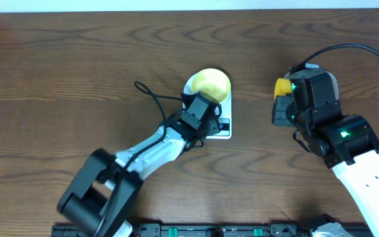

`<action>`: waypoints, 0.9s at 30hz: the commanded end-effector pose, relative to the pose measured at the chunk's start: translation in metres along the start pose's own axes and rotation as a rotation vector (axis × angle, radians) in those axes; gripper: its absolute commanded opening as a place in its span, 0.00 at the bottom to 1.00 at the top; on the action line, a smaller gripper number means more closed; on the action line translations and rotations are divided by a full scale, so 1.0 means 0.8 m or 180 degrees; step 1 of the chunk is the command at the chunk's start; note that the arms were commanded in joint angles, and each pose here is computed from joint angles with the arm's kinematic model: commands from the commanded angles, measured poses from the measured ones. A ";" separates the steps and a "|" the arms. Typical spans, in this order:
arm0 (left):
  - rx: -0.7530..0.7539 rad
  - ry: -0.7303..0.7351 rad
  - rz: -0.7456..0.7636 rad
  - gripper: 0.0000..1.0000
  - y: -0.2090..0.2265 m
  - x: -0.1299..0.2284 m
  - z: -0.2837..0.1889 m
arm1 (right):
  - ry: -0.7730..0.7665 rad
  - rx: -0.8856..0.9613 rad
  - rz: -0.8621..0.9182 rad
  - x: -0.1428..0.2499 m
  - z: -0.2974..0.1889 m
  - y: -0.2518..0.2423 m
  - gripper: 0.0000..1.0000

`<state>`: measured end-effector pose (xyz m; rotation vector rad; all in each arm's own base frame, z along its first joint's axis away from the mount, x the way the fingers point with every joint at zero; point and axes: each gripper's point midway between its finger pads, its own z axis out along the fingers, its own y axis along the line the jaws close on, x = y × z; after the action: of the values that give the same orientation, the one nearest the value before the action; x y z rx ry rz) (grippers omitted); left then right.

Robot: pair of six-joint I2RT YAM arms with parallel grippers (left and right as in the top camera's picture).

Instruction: Scoop item into bowl and weigh 50g on scale

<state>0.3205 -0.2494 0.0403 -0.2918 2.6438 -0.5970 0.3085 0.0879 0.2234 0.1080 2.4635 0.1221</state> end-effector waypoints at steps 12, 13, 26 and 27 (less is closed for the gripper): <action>-0.0158 -0.0705 0.0799 0.07 0.006 -0.044 -0.151 | -0.0131 0.0112 -0.0143 -0.011 -0.004 -0.010 0.01; -0.0303 -0.0884 0.0767 0.07 0.016 -0.057 -0.162 | -0.0138 0.0108 -0.0162 -0.012 -0.004 -0.009 0.01; -0.1253 -0.2136 -0.0202 0.07 0.166 -0.210 -0.245 | -0.0441 0.0028 -0.0532 -0.041 -0.005 0.002 0.01; -0.1291 -0.2206 -0.0284 0.07 0.178 -0.219 -0.250 | -0.0436 0.0047 -0.0536 -0.041 -0.004 0.001 0.01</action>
<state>0.3670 -0.0394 0.2020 -0.5277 2.0979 -0.0692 0.3305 0.0911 0.2436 -0.0422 2.3395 0.0716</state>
